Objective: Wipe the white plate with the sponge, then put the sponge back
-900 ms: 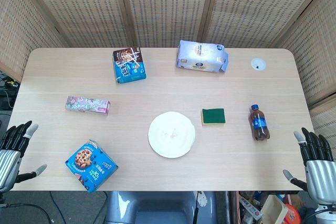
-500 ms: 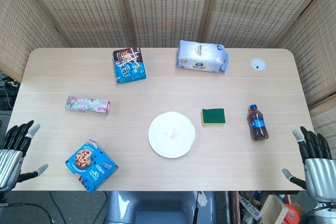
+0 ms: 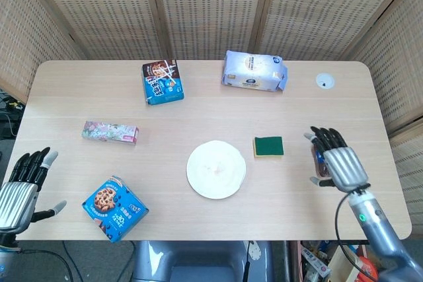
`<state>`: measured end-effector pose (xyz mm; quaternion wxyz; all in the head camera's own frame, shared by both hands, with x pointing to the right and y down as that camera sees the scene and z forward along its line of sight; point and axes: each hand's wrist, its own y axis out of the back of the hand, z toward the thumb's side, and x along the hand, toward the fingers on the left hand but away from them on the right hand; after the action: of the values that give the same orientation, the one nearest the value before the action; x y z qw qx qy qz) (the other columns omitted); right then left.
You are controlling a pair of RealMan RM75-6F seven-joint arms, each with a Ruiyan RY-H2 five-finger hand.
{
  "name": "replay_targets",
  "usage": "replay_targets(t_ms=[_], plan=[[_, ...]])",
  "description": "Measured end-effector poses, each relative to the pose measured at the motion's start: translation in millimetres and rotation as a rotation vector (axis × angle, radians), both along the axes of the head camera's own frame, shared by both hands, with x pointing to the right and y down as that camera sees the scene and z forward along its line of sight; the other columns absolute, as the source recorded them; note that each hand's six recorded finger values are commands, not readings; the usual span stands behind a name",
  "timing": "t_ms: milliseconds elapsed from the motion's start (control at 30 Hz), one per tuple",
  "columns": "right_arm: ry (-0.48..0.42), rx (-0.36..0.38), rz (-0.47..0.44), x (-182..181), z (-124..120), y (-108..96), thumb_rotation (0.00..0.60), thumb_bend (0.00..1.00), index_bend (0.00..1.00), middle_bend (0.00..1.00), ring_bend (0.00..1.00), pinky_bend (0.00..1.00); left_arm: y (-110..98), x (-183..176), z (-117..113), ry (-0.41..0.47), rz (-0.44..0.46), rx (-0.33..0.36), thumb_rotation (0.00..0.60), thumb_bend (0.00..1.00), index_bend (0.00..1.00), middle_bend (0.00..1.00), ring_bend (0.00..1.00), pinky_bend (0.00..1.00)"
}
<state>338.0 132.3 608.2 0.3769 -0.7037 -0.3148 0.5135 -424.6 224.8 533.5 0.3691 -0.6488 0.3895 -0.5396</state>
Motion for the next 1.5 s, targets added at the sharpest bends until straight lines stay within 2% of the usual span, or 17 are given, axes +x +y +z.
replay_targets(t_ms=[167, 333, 433, 633, 967, 1233, 1500], plan=[[0.004, -0.060, -0.045, -33, 44, -33, 0.600, 0.03, 0.19, 0.18, 0.06, 0.15, -6, -2, 7, -0.017, -0.019, -0.015, 0.600, 0.00, 0.00, 0.00, 0.00, 0.00], [0.044, -0.071, -0.093, -58, 73, -52, 0.600, 0.04, 0.21, 0.23, 0.11, 0.23, -11, -4, 12, -0.030, -0.032, -0.015, 0.600, 0.00, 0.00, 0.00, 0.00, 0.00], [0.069, -0.096, -0.114, -72, 92, -58, 0.600, 0.05, 0.21, 0.23, 0.11, 0.23, -12, -5, 15, -0.035, -0.039, -0.024, 0.600, 0.00, 0.00, 0.00, 0.00, 0.00], [0.111, -0.126, -0.155, -91, 115, -53, 0.600, 0.05, 0.21, 0.23, 0.11, 0.24, -14, -8, 18, -0.040, -0.055, -0.037, 0.600, 0.00, 0.00, 0.00, 0.00, 0.00], [0.222, -0.122, -0.231, -103, 150, -41, 0.600, 0.06, 0.21, 0.23, 0.11, 0.24, -15, -8, 19, -0.039, -0.059, -0.048, 0.600, 0.00, 0.00, 0.00, 0.00, 0.00], [0.268, -0.125, -0.253, -104, 164, -38, 0.600, 0.06, 0.22, 0.23, 0.12, 0.24, -17, -13, 20, -0.041, -0.073, -0.053, 0.600, 0.00, 0.00, 0.00, 0.00, 0.00], [0.288, -0.108, -0.239, -98, 171, -41, 0.600, 0.07, 0.37, 0.36, 0.25, 0.36, -20, -16, 22, -0.048, -0.082, -0.057, 0.600, 0.00, 0.00, 0.00, 0.00, 0.00]])
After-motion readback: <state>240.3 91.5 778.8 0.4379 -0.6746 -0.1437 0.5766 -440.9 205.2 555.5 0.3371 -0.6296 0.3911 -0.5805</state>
